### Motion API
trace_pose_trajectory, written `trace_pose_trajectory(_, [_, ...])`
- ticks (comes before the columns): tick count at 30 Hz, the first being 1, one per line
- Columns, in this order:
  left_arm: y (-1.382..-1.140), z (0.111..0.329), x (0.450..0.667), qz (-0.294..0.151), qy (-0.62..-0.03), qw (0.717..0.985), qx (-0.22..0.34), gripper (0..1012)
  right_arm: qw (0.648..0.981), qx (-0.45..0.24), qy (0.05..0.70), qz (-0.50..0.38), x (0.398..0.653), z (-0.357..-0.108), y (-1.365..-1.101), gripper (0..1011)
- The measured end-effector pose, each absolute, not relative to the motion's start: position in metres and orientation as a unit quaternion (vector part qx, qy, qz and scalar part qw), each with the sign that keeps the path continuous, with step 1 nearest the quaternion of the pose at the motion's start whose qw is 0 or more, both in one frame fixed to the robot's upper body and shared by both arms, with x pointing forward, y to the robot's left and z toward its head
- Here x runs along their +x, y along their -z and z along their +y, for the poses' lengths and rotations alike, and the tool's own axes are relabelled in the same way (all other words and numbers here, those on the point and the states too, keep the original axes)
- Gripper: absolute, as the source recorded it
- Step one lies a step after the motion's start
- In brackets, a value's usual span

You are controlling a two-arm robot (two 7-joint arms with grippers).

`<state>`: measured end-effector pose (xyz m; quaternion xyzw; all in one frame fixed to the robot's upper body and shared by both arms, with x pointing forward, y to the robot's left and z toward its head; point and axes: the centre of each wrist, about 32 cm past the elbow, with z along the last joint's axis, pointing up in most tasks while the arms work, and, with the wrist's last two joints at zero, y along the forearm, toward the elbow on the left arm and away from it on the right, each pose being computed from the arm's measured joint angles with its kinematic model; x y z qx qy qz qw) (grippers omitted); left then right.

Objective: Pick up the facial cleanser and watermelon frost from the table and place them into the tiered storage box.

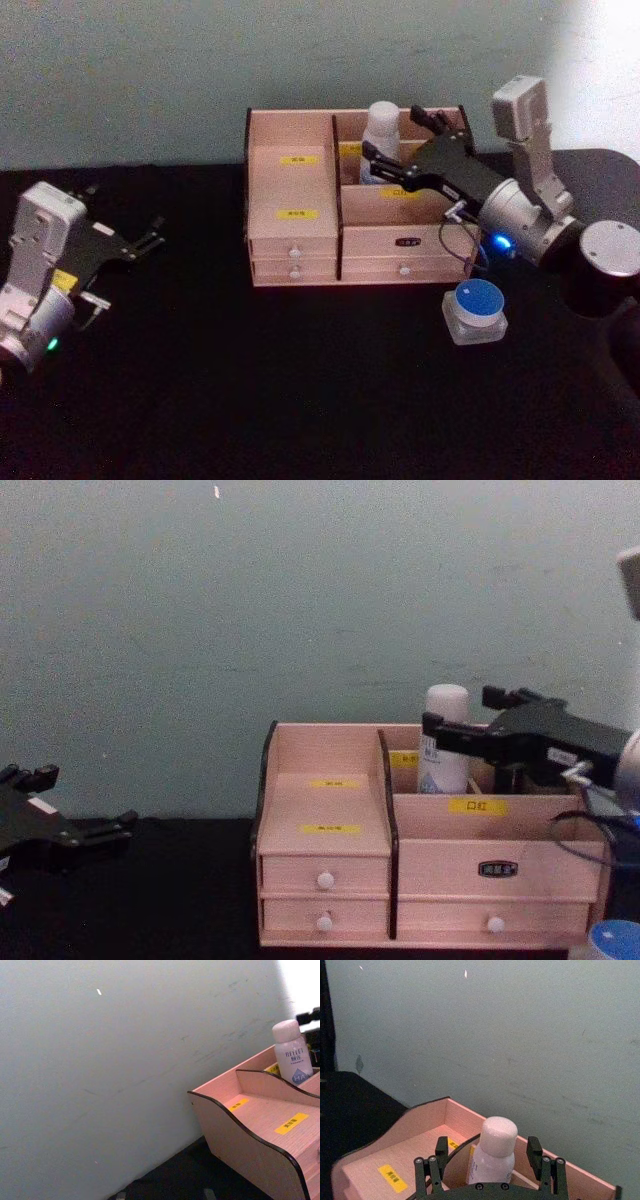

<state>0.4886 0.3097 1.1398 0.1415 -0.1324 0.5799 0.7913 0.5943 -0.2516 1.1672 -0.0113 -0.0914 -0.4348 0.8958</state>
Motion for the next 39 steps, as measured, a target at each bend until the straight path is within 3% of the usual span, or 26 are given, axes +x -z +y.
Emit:
trace_pose_trajectory(13, [-1.140, 0.310, 0.489, -0.132, -0.580, 0.791, 0.141, 1001, 0.906, -0.011, 0.414, -0.089, 0.536, -0.291, -1.184, 1002])
trace_pose_trajectory(29, [-1.140, 0.310, 0.489, -0.132, -0.580, 0.791, 0.141, 1001, 0.914, -0.073, 0.399, -0.001, 0.455, -0.342, -1.200, 1003])
trace_pose_trajectory(39, [-1.140, 0.310, 0.489, -0.132, -0.580, 0.791, 0.141, 1001, 0.899, -0.135, 0.411, 0.072, 0.443, -0.347, -1.193, 1003])
